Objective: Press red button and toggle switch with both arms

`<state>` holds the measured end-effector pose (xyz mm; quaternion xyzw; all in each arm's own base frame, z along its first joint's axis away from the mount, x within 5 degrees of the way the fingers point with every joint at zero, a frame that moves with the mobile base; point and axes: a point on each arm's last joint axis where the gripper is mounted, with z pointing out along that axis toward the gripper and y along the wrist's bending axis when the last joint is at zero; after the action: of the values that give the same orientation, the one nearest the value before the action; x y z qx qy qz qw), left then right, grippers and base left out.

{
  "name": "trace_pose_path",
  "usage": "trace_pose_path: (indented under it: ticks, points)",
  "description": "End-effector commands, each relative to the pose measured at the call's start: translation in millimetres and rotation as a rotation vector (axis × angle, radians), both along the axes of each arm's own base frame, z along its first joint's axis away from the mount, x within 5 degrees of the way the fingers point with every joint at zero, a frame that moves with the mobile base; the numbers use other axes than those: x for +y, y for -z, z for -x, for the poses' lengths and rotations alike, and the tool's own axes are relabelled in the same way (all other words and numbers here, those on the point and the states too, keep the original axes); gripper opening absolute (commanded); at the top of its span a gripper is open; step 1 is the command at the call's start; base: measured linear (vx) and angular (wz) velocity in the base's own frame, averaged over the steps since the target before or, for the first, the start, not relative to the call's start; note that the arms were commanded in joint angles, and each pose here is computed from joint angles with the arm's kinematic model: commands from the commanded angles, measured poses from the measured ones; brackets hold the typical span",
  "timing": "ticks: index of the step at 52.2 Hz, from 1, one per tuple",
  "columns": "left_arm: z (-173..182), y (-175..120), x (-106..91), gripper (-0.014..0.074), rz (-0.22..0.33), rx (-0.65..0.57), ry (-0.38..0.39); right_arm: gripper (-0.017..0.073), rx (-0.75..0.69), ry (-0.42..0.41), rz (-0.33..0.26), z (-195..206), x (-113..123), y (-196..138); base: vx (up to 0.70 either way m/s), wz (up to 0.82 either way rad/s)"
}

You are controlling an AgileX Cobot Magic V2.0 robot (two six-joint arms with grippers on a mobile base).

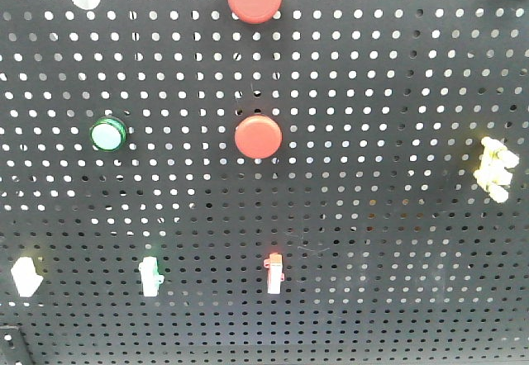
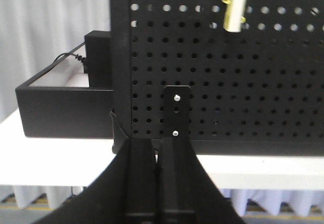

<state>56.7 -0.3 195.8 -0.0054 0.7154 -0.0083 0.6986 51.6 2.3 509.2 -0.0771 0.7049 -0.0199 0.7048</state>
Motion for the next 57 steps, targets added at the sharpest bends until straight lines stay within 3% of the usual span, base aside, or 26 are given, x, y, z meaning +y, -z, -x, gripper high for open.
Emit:
trace_pose_path:
  ticks: [1,13,57]
  points:
    - [-0.1,2.9,0.2,0.0001,-0.051,-0.068,-0.003,0.0,-0.095,0.007,0.001,1.0,-0.5,-13.5,0.0,0.0]
    - [-0.1,3.4,0.2,0.0001,-0.096,-0.062,-0.004,0.0,-0.095,0.007,0.001,1.0,-0.5,-13.5,0.0,0.0]
    - [-0.1,2.9,0.2,0.0001,-0.092,-0.065,-0.004,0.0,-0.091,0.007,0.001,-0.2,-0.4,-13.1,0.0,0.0]
